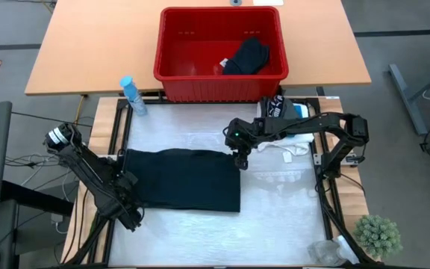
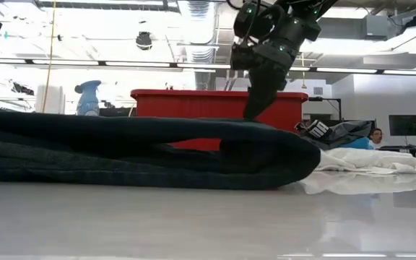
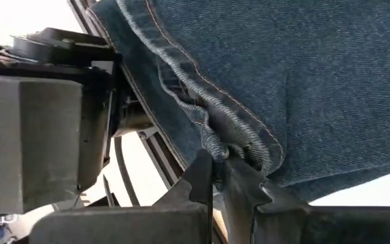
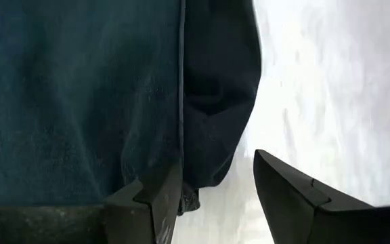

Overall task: Fold laundry
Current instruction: Fold the blue pants

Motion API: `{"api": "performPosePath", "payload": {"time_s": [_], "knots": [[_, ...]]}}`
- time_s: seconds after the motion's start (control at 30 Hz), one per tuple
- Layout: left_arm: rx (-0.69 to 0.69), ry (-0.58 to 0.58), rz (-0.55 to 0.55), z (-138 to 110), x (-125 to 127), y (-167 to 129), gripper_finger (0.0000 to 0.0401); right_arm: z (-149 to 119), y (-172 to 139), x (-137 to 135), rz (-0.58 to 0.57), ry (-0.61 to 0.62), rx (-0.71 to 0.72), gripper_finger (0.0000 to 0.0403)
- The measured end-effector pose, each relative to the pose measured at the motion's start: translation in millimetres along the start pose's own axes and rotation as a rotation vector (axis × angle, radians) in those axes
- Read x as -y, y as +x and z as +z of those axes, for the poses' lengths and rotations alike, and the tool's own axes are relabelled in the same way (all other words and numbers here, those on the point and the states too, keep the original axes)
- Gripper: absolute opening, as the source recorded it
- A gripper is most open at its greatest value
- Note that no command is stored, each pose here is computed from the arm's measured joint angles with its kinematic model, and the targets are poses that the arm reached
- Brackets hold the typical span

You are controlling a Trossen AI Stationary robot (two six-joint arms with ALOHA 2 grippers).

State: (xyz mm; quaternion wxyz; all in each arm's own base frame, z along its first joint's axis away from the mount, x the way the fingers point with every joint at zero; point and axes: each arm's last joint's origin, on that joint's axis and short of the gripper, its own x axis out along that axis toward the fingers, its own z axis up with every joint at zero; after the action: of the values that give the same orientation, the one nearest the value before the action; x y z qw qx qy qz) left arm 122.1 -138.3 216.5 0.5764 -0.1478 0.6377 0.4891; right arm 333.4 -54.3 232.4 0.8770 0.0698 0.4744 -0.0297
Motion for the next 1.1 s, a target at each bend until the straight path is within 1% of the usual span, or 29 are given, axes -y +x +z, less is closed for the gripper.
{"api": "performPosePath", "payload": {"time_s": [0.07,0.17,0.33,0.4,0.5,0.6,0.7,0.73,0.83,0.93,1.03,1.1], "knots": [[0.003,0.008,0.003,0,0,1,0.0004,4,-5,0,-0.002,-0.004,0.048,0.0207],[0.005,0.035,-0.006,0,1,1,0.0005,6,-13,1,-0.005,0.001,0.076,0.0207],[0.003,0.069,-0.011,0,1,1,0.0015,3,-17,3,-0.001,0.002,0.048,0.0207],[0.001,0.070,-0.011,0,1,1,0.0026,5,-17,-1,0.069,-0.011,0.076,0.0207],[-0.001,0.070,-0.011,0,1,1,0.0050,16,-20,-14,0.198,-0.067,0.188,0.0207],[-0.003,0.085,-0.022,0,2,1,0.0076,20,-19,-26,0.232,-0.108,0.229,0.0207],[-0.011,0.109,-0.041,-1,4,1,0.0102,19,-10,-33,0.202,-0.135,0.208,0.0207],[-0.015,0.117,-0.043,-1,4,0,0.0111,16,-5,-33,0.184,-0.130,0.182,0.0207],[-0.045,0.153,-0.046,-1,4,-4,0.0134,12,10,-31,0.175,-0.099,0.120,0.0207],[-0.072,0.178,-0.041,-1,1,-13,0.0145,6,29,-28,0.167,-0.072,0.052,0.0207],[-0.050,0.200,-0.114,1,1,-27,0.0147,2,42,-25,0.162,-0.059,0.012,0.0207],[-0.001,0.166,-0.181,4,-4,-39,0.0147,0,49,-24,0.161,-0.048,-0.010,0.0207]]}}
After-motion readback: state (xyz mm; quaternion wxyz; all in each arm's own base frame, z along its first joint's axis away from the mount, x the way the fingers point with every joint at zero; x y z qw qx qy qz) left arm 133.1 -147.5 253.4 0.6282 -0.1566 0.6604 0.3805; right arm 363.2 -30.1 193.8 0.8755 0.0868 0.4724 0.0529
